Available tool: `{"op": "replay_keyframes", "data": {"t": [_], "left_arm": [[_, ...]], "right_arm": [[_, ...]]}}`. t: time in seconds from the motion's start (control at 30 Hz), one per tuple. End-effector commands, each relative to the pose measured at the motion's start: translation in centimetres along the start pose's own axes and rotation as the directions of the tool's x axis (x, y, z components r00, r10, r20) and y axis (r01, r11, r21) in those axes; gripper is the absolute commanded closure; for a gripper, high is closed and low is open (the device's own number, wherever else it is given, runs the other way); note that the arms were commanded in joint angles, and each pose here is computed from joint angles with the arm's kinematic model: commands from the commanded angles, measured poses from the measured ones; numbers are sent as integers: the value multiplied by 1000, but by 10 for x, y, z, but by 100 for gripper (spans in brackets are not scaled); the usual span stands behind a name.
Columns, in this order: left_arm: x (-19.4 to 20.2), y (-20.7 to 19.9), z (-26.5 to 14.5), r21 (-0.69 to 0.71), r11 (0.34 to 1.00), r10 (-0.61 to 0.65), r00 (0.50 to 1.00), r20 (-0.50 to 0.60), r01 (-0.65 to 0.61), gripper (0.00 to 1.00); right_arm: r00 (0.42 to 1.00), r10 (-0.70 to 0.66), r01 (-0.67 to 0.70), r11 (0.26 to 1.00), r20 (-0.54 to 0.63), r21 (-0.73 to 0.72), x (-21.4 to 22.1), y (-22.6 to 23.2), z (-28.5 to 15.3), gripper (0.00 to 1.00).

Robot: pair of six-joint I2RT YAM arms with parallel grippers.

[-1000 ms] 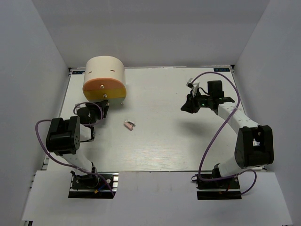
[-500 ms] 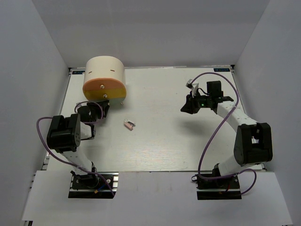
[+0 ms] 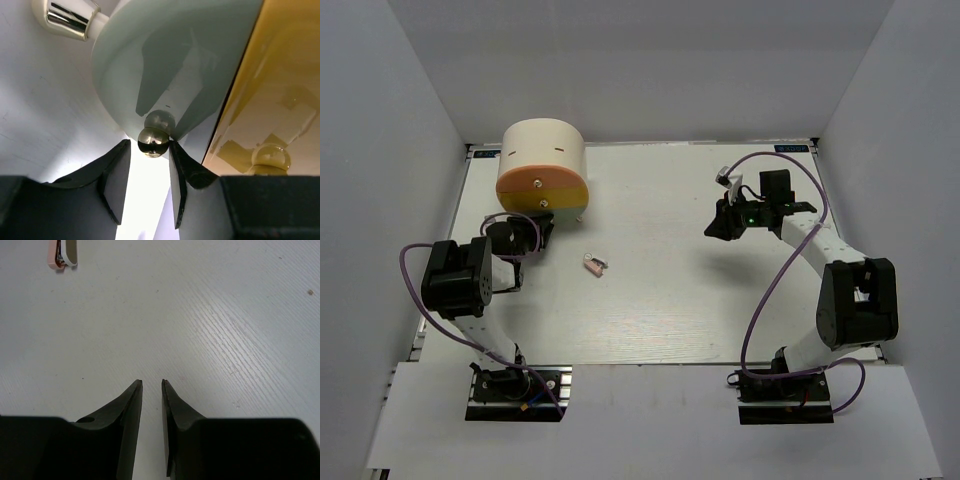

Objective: Sort the stationery into containers
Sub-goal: Open the drawer in the storage box.

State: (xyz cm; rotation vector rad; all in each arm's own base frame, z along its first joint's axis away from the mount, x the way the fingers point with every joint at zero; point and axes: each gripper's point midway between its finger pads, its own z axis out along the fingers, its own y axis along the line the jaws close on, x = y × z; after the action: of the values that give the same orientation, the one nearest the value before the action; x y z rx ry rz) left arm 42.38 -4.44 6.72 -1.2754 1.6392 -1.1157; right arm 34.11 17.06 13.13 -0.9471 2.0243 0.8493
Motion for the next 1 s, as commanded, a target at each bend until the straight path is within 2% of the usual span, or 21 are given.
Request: {"op": "replay_keyframes", "data": {"t": [0.0,0.23,0.37,0.47,0.5,0.67,0.97], "left_arm": [[-6,-7,3,16,999,30,999,12,-30,55],[-7,-4,3,15,999,30,999,21,-30,59],[-9,-10,6,25,999,43,999,24,-44,72],[-6,-10,5,26,997,67,998,6,-68,76],[-5,-11,2,27,997,68,998,6,-68,77],[13,5,-17,4,994,111,993,-48,-111,80],[32,26,-49,-26,989,141,986,-86,-144,82]], "right_arm": [[999,-29,29,1000,27,-4,-16,-2,-3,72],[999,-30,30,1000,22,-8,-14,-2,-3,72],[999,-37,37,999,21,-6,-14,-2,-4,70],[998,-62,62,997,17,-36,-15,6,-4,40],[996,-89,90,994,22,-60,-15,11,-5,10],[990,-128,135,980,54,-146,-18,26,-5,10],[991,-131,133,957,25,-257,-25,45,8,10]]}}
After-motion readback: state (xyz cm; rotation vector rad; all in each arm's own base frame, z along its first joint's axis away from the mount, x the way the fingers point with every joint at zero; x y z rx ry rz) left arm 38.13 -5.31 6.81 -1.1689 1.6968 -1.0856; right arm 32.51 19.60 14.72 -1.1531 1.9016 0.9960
